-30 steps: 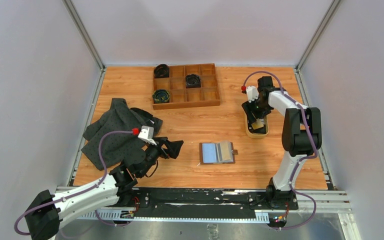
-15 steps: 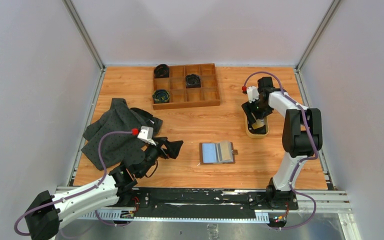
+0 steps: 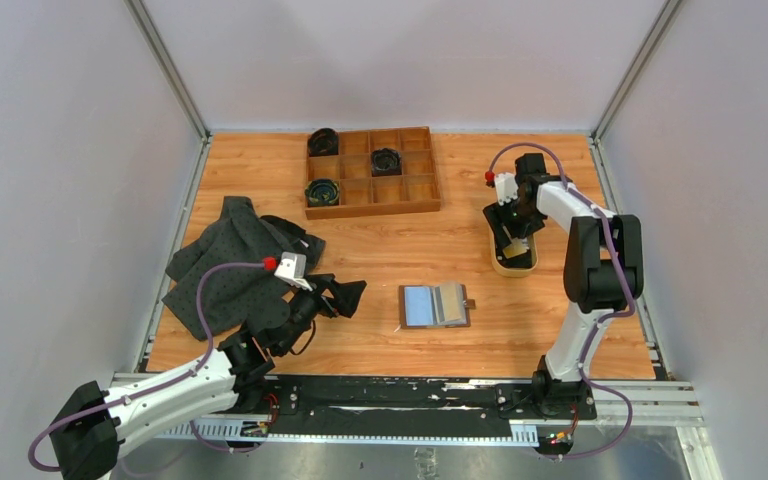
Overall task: Put the credit cards into the card holder
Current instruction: Pick up the credit card from the storage box.
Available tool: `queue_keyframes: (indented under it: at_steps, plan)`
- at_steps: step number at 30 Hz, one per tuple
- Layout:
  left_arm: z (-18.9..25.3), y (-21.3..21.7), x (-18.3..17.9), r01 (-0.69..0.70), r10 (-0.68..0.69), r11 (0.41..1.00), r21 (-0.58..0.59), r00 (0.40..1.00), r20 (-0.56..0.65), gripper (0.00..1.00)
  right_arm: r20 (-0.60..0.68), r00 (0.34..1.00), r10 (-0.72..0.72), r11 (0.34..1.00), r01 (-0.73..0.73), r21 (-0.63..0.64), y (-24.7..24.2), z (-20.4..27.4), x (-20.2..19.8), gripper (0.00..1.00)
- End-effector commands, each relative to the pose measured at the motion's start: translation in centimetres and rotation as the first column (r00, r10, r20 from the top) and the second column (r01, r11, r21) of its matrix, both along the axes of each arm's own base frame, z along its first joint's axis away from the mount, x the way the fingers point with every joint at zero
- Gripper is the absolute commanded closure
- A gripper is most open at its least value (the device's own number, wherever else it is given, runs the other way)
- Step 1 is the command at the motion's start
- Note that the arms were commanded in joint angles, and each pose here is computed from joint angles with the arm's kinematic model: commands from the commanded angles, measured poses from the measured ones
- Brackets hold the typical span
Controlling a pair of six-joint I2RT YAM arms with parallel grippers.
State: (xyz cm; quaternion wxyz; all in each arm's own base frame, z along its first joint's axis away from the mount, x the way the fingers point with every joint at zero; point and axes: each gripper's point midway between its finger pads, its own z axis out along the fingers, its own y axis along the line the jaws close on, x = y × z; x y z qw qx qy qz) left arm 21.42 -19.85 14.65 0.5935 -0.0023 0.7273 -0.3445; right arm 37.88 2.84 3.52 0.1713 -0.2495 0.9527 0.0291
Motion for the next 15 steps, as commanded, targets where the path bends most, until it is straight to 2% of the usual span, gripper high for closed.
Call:
queue_keyframes:
  at_steps: [1,12,15]
  plan:
    - [0.08,0.73,0.44,-0.043,0.044,0.999,-0.017,0.999,0.008,0.00,-0.160,0.987,-0.027,1.000,0.024,-0.016,-0.02,-2.85,-3.11,0.29]
    - [0.06,0.74,0.41,-0.043,0.043,0.999,-0.019,0.999,0.008,0.00,-0.187,0.982,-0.019,1.000,0.019,-0.004,0.17,-3.48,-3.60,0.39]
    - [0.08,0.75,0.42,-0.044,0.044,0.999,-0.020,0.999,0.008,0.00,-0.189,0.982,-0.015,1.000,0.013,-0.012,0.02,-3.65,-3.62,0.46]
